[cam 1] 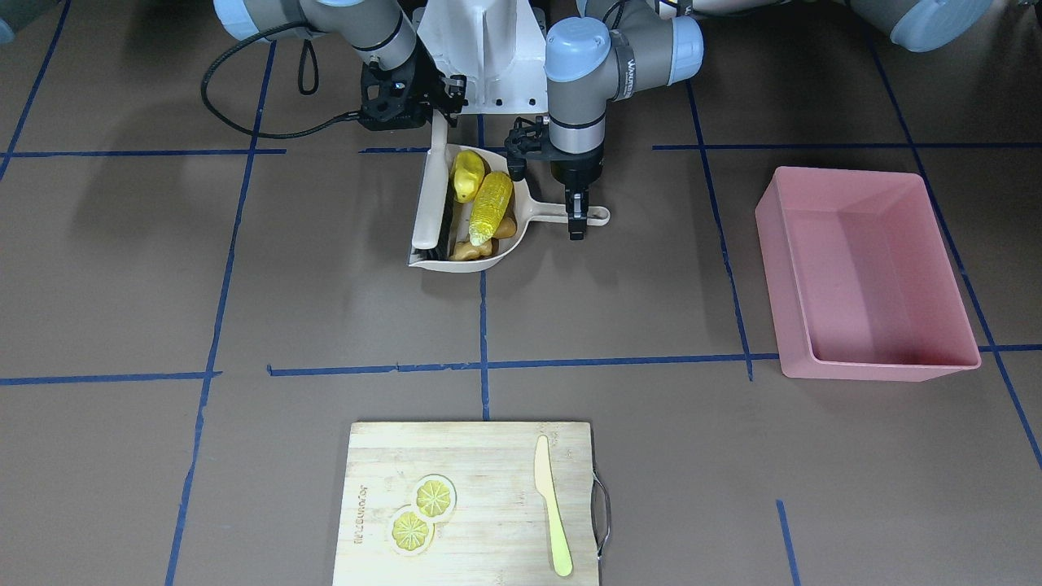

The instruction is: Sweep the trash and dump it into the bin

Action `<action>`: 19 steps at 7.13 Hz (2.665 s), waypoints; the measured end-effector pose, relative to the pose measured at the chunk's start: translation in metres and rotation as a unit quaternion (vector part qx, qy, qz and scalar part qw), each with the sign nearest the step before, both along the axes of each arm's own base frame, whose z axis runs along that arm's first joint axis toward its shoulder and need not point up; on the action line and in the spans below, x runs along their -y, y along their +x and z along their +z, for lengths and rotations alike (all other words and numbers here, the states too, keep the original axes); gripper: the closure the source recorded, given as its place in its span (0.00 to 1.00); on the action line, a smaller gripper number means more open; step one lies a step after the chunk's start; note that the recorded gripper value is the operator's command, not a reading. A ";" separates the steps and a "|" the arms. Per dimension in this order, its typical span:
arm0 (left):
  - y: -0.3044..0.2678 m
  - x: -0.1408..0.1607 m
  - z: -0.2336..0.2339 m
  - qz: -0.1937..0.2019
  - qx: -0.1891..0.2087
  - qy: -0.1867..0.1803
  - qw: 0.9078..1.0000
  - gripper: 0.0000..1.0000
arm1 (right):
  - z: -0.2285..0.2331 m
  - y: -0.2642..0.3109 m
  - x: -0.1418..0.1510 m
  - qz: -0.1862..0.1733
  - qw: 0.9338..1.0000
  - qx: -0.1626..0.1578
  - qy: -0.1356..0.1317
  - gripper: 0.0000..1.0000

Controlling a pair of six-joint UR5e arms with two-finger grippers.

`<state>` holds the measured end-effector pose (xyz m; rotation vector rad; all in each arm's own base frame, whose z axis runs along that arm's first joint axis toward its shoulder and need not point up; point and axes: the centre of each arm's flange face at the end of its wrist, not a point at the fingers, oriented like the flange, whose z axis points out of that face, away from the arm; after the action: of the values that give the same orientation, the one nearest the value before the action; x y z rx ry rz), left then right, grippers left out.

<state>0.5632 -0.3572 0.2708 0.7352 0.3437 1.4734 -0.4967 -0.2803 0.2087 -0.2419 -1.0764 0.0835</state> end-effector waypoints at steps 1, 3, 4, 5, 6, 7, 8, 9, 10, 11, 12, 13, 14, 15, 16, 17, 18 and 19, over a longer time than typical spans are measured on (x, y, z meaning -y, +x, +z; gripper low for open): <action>-0.003 0.003 -0.001 -0.003 -0.002 -0.001 1.000 0.93 | -0.005 0.026 0.011 0.001 1.000 0.002 -0.012 0.99; -0.016 0.019 -0.002 -0.007 -0.010 -0.015 1.000 0.97 | -0.009 0.078 0.034 0.015 0.999 0.001 -0.035 0.99; -0.023 0.027 -0.002 -0.005 -0.014 -0.029 0.999 1.00 | -0.005 0.090 0.039 0.019 0.999 -0.002 -0.041 0.99; -0.027 0.031 -0.002 -0.006 -0.018 -0.039 0.999 1.00 | -0.002 0.095 0.040 0.020 0.999 -0.004 -0.044 0.99; -0.030 0.034 -0.001 -0.010 -0.022 -0.047 0.999 1.00 | -0.001 0.097 0.041 0.021 0.999 -0.005 -0.045 0.99; -0.033 0.039 -0.002 -0.015 -0.025 -0.051 0.998 1.00 | 0.000 0.100 0.043 0.024 0.999 -0.005 -0.046 0.99; -0.043 0.047 -0.005 -0.024 -0.032 -0.060 0.997 1.00 | 0.007 0.108 0.046 0.030 0.998 -0.009 -0.048 0.99; -0.059 0.060 -0.012 -0.037 -0.048 -0.077 0.995 1.00 | 0.022 0.119 0.051 0.038 0.998 -0.019 -0.050 0.99; -0.082 0.075 -0.020 -0.053 -0.065 -0.090 0.992 1.00 | 0.041 0.133 0.058 0.047 0.997 -0.031 -0.047 0.99; -0.110 0.090 -0.022 -0.067 -0.078 -0.102 0.990 1.00 | 0.063 0.149 0.065 0.050 0.997 -0.045 -0.036 0.99; -0.145 0.102 -0.017 -0.079 -0.089 -0.114 0.986 1.00 | 0.088 0.167 0.070 0.048 0.997 -0.059 -0.019 0.99; -0.183 0.111 -0.008 -0.090 -0.098 -0.126 0.983 1.00 | 0.113 0.187 0.072 0.042 0.997 -0.070 0.001 0.99; -0.220 0.118 0.006 -0.100 -0.103 -0.139 0.980 1.00 | 0.138 0.207 0.072 0.037 0.996 -0.077 0.021 0.99; -0.258 0.125 0.024 -0.108 -0.102 -0.146 0.978 1.00 | 0.158 0.223 0.071 0.035 0.996 -0.081 0.035 0.99; -0.303 0.134 0.049 -0.110 -0.091 -0.141 0.980 1.00 | 0.171 0.231 0.071 0.034 0.995 -0.084 0.040 0.99; -0.348 0.142 0.079 -0.108 -0.072 -0.127 0.983 1.00 | 0.178 0.235 0.072 0.033 0.995 -0.087 0.044 0.99; -0.388 0.147 0.107 -0.103 -0.050 -0.114 0.987 1.00 | 0.182 0.237 0.073 0.032 0.994 -0.089 0.048 0.99; -0.426 0.152 0.137 -0.100 -0.028 -0.104 0.989 1.00 | 0.186 0.239 0.075 0.032 0.994 -0.091 0.051 0.99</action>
<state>0.1372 -0.5088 0.4076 0.6253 0.4464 1.2085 -0.2578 -0.3556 0.3943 -0.1058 -0.9039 0.1050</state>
